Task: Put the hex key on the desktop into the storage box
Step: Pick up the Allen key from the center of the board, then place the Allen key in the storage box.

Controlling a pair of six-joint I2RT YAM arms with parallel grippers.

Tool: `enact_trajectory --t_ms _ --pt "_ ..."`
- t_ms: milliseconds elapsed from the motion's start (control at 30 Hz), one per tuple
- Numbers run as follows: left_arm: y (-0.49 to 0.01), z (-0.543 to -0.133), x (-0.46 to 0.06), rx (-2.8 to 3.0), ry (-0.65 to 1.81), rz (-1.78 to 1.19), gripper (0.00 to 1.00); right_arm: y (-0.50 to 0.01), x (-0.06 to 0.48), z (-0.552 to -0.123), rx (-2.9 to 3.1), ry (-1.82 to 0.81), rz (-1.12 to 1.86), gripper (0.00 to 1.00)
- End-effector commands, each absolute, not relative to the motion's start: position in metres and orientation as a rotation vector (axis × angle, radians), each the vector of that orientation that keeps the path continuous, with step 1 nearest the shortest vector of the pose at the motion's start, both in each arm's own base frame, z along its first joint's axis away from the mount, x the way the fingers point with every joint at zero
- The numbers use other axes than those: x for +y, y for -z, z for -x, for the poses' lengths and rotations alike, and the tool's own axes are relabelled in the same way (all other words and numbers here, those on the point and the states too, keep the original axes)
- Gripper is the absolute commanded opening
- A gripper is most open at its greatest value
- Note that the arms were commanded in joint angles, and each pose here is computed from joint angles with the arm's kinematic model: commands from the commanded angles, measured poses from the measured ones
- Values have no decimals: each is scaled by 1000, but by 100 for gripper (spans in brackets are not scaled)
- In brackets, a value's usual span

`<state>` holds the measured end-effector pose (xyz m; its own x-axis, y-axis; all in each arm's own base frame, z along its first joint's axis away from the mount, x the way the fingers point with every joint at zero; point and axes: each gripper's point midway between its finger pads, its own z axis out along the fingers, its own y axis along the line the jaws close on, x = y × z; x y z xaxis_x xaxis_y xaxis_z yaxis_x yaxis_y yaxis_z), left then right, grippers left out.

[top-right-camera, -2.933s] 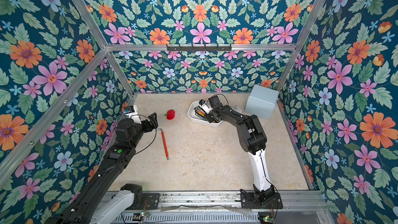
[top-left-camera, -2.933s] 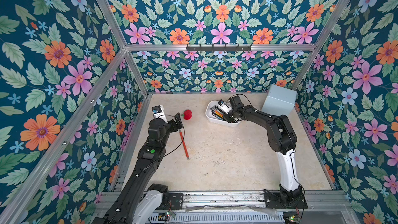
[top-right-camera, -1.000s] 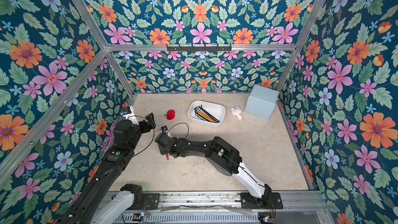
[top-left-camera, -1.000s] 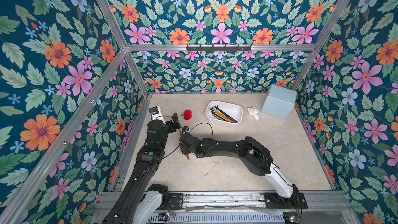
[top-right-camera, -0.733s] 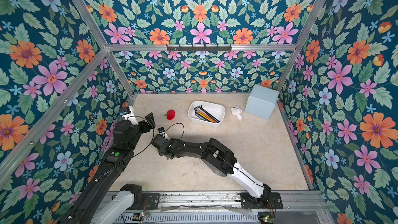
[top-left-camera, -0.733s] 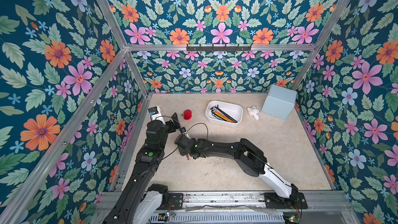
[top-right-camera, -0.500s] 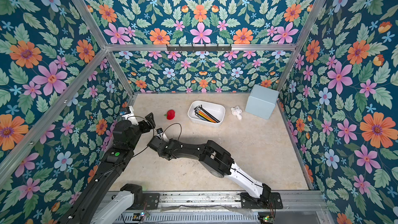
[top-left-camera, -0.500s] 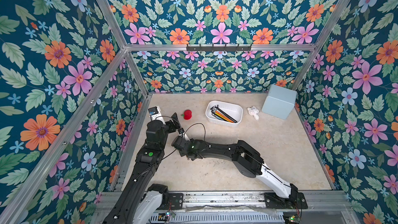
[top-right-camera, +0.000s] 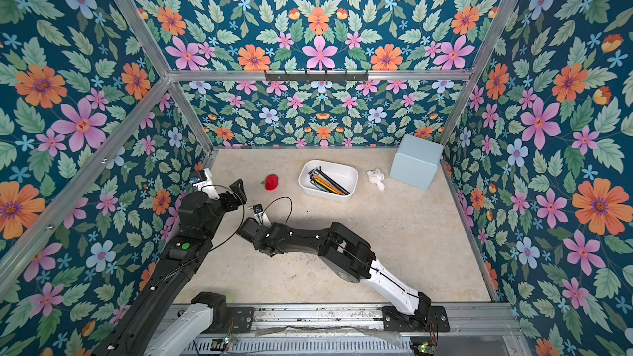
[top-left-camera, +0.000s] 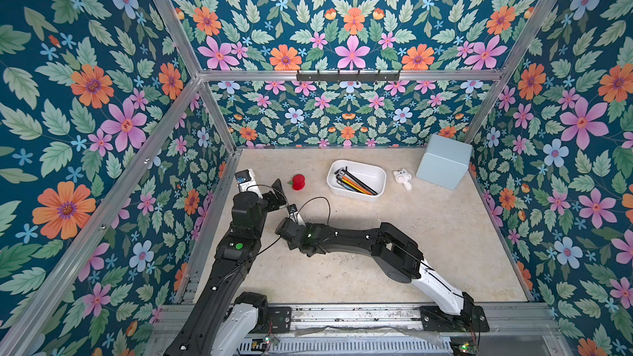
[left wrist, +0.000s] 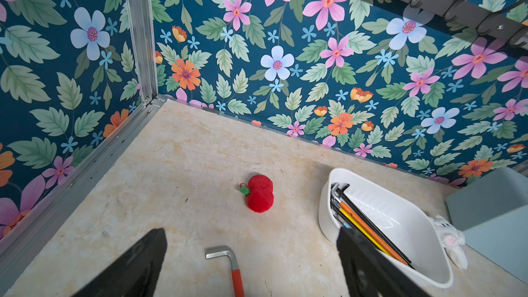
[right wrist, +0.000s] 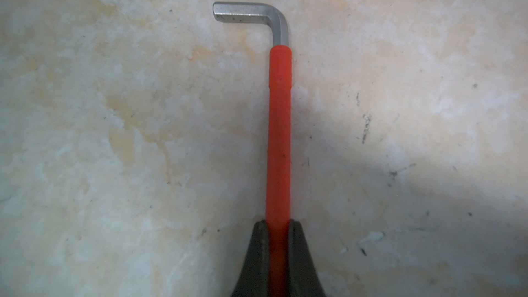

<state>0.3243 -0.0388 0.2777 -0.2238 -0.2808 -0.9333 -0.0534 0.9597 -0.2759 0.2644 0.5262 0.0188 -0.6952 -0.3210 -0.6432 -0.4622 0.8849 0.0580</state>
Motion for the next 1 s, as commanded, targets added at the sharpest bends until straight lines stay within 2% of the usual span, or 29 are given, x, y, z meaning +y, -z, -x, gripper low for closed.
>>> enact_trajectory --t_ms 0,233,400,733,967 --pt "-277 -324 -38 1789 210 252 99 12 500 -239 2527 -213 717 0" --pt "-278 -324 -37 1787 207 254 99 -12 486 -237 2470 -503 824 0" --pt "-278 -325 -38 1786 207 251 99 -55 464 -247 2354 -692 843 0" --pt "-280 -327 -39 1785 210 247 99 -148 407 -271 2031 -673 1000 0" --pt "-281 -328 -39 1781 212 245 99 -219 348 -314 1872 -691 951 0"
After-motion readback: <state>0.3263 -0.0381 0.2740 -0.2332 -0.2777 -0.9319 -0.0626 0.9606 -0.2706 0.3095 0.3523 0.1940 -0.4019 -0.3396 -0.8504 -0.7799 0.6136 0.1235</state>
